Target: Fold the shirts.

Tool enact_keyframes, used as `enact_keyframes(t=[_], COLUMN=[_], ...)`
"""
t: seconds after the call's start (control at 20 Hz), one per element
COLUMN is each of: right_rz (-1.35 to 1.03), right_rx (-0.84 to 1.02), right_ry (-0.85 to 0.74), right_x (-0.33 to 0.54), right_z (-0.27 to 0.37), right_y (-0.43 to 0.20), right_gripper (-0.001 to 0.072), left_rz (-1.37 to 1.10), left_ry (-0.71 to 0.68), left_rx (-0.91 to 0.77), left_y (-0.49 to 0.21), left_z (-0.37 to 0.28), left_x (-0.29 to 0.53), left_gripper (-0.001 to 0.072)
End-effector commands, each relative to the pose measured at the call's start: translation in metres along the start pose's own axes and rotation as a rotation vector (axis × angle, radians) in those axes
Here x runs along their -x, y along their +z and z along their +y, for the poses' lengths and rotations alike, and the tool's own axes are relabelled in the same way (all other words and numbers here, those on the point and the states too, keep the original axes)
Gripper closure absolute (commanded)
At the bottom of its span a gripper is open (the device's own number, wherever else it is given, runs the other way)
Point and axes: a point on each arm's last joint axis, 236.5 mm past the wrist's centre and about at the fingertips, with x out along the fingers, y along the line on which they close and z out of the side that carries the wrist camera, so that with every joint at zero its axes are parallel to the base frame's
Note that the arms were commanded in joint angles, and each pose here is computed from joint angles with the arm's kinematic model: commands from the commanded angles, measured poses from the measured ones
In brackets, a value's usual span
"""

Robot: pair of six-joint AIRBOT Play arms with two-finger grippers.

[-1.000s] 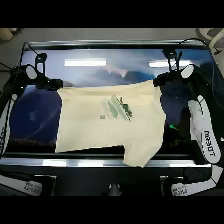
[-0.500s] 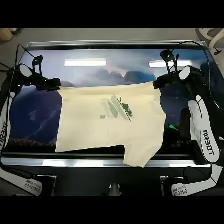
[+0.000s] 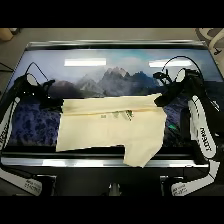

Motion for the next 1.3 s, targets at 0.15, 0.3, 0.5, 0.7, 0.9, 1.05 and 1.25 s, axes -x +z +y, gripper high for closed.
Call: enact_keyframes(t=[0.15, 0.3, 0.5, 0.7, 0.9, 1.05, 1.25], right_rz=[0.081, 0.177, 0.208, 0.246, 0.215, 0.187, 0.186], right_rx=[-0.064, 0.042, 0.015, -0.024, -0.031, -0.026, -0.026], right_ry=[0.075, 0.036, 0.035, 0.118, 0.127, 0.106, 0.106], right_x=[-0.008, 0.021, 0.038, 0.019, 0.021, 0.028, 0.028], right_z=[0.015, 0.013, 0.020, 0.055, 0.069, 0.067, 0.068], right_y=[-0.017, -0.047, -0.087, -0.136, -0.145, -0.142, -0.142], right_gripper=[0.0365, 0.0223, 0.0231, 0.0231, 0.0230, 0.0230, 0.0229], left_rz=[0.090, 0.128, 0.087, 0.129, 0.171, 0.131, 0.138], left_ry=[-0.009, -0.007, -0.007, -0.016, -0.027, -0.098, -0.108], left_rx=[0.041, 0.031, 0.072, 0.140, 0.172, 0.176, 0.180], left_y=[-0.022, -0.041, -0.081, -0.156, -0.192, -0.183, -0.181], left_z=[0.000, 0.005, 0.017, 0.027, 0.027, 0.012, 0.007], left_x=[-0.009, 0.011, 0.027, -0.019, -0.052, -0.057, -0.062], left_gripper=[0.0294, 0.0143, 0.0181, 0.0182, 0.0183, 0.0254, 0.0253])
